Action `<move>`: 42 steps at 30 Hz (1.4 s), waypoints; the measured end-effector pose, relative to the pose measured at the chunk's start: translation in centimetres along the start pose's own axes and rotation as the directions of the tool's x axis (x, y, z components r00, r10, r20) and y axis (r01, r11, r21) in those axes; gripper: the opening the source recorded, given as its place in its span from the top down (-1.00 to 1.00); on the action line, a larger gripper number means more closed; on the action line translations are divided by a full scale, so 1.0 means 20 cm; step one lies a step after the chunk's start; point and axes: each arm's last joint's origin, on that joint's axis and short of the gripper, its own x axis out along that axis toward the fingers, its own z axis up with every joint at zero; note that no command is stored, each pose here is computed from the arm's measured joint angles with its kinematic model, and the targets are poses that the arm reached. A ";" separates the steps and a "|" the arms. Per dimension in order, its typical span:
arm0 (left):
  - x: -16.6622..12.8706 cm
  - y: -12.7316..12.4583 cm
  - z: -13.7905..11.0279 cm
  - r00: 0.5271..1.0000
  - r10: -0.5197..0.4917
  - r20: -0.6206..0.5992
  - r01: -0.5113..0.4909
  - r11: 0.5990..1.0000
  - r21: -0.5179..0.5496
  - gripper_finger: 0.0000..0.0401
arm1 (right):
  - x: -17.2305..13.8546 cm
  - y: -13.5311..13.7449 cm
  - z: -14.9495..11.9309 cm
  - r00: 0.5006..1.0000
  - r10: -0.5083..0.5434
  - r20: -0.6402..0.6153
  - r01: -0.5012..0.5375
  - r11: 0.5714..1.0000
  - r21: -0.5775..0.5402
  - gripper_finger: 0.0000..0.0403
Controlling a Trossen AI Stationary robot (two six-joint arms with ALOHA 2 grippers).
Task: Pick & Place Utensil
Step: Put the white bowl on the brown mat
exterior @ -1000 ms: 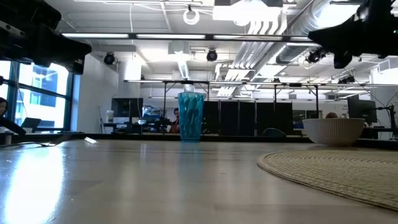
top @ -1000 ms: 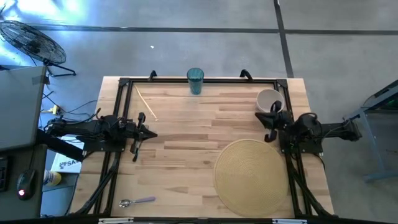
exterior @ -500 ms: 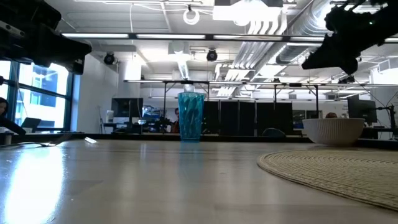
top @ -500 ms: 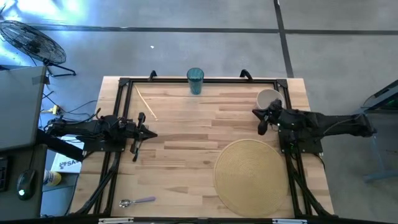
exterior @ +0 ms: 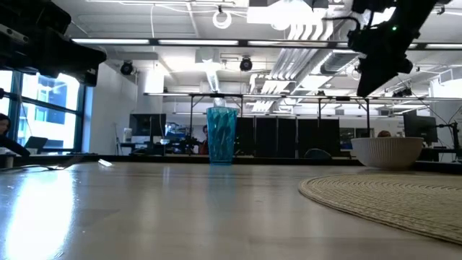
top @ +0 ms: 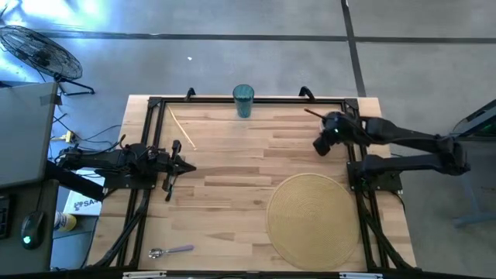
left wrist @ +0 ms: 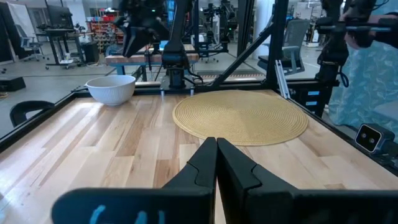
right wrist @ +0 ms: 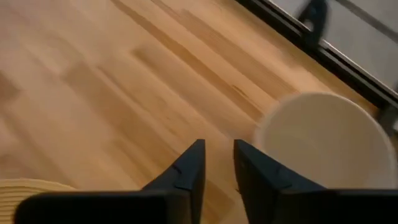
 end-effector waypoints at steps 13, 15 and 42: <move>0.00 0.00 0.00 1.000 -0.001 0.000 0.001 1.000 0.000 1.00 | 0.29 -0.13 0.09 0.958 -0.059 -0.280 0.126 0.966 0.227 0.25; 0.00 0.00 0.00 1.000 0.000 0.000 0.000 1.000 0.000 1.00 | 0.33 -0.14 0.10 0.953 -0.083 -0.291 0.155 0.959 0.237 0.27; 0.00 0.00 0.00 1.000 0.000 0.000 0.000 1.000 0.000 1.00 | 0.54 -0.20 0.13 0.920 -0.086 -0.382 0.207 0.935 0.288 0.41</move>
